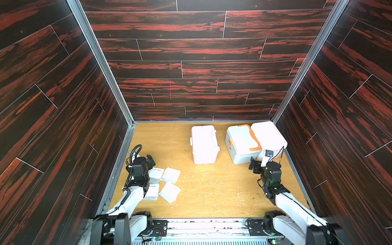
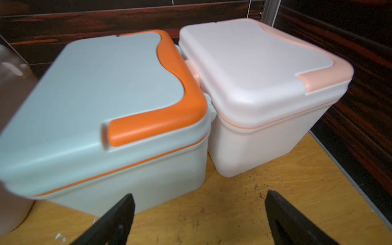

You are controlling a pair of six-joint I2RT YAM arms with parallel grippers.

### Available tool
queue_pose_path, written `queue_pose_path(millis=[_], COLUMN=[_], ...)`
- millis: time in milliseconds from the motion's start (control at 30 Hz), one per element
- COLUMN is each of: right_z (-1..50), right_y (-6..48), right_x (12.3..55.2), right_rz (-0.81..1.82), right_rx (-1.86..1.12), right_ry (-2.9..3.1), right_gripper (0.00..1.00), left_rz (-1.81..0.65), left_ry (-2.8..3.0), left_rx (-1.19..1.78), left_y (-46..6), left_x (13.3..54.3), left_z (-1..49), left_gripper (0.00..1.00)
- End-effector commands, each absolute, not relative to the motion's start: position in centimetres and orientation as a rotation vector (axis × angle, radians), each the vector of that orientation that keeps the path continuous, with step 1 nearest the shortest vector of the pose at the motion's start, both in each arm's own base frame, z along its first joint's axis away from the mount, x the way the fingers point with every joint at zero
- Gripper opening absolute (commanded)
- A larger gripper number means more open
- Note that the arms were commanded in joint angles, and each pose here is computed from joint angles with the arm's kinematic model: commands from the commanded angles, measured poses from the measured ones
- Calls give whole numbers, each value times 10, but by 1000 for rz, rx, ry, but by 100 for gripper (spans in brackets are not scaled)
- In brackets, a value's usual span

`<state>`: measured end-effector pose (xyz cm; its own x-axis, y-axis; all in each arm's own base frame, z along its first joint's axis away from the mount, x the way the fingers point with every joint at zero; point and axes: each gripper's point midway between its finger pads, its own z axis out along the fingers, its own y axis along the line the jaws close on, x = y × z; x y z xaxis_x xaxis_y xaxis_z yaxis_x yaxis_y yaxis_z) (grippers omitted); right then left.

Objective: Open first aid kits and take out gauze
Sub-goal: Reset both arms

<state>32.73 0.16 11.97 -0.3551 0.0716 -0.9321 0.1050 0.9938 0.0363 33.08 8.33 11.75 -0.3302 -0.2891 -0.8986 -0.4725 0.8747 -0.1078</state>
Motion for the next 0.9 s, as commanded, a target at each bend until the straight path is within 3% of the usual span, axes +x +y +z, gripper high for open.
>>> queue_pose_path(millis=[0,367,867], right_z=[123,145,117], right_y=[7,-10,-2], right_x=[335,368,386], right_rz=[58,13,104], right_rx=[108,45,-29], right_ry=[1871,1671,1744], right_gripper=[99,99,99], left_rz=[168,173,112], left_ry=[1913,1804,1907], left_rx=[-473,-455,-327], left_y=[76,81,62], left_x=[341,374,393], left_z=[118,113,94], left_gripper=[100,100,100])
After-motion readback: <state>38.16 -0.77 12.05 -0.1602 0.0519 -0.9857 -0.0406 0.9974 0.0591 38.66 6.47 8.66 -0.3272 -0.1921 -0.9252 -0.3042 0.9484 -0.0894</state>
